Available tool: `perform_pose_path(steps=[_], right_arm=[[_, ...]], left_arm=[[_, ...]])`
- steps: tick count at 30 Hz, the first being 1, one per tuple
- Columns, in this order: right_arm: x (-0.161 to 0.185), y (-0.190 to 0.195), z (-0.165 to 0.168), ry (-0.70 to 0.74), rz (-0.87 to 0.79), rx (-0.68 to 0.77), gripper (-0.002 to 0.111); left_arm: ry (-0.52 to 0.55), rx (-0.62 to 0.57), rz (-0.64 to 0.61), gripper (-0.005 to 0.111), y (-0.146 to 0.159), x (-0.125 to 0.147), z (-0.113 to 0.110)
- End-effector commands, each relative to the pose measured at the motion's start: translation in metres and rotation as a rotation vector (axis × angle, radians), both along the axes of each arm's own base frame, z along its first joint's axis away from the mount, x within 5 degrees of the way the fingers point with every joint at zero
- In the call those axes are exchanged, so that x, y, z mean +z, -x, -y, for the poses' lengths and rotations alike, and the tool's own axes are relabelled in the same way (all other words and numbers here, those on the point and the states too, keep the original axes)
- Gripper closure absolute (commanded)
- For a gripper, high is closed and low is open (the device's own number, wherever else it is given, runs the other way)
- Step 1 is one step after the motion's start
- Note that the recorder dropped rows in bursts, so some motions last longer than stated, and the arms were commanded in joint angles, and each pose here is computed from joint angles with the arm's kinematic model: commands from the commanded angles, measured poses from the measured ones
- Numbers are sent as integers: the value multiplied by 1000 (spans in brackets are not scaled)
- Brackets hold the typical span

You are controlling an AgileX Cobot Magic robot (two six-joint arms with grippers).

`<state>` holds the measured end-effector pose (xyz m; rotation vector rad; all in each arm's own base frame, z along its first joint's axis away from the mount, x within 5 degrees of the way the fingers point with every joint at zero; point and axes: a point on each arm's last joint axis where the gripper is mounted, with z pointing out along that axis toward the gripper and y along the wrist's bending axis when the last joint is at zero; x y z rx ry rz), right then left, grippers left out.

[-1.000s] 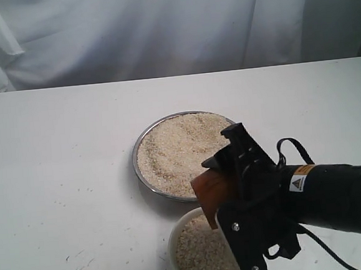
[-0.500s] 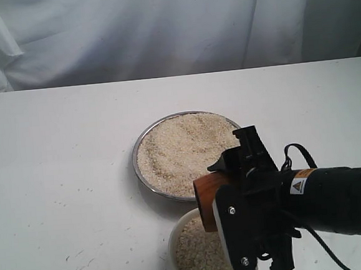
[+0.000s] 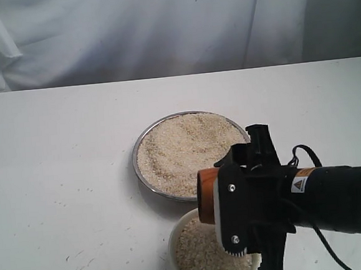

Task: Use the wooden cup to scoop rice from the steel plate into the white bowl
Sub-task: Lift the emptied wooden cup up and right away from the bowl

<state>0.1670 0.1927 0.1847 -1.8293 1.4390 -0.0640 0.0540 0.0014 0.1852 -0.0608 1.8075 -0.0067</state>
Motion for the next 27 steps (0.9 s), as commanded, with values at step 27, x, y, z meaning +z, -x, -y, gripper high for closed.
perform_pose_path(steps=[27], right_arm=[[60,-34,-1,-957,15,-458,108]], left_arm=[[-1,-2,6,107,0,-1,0]])
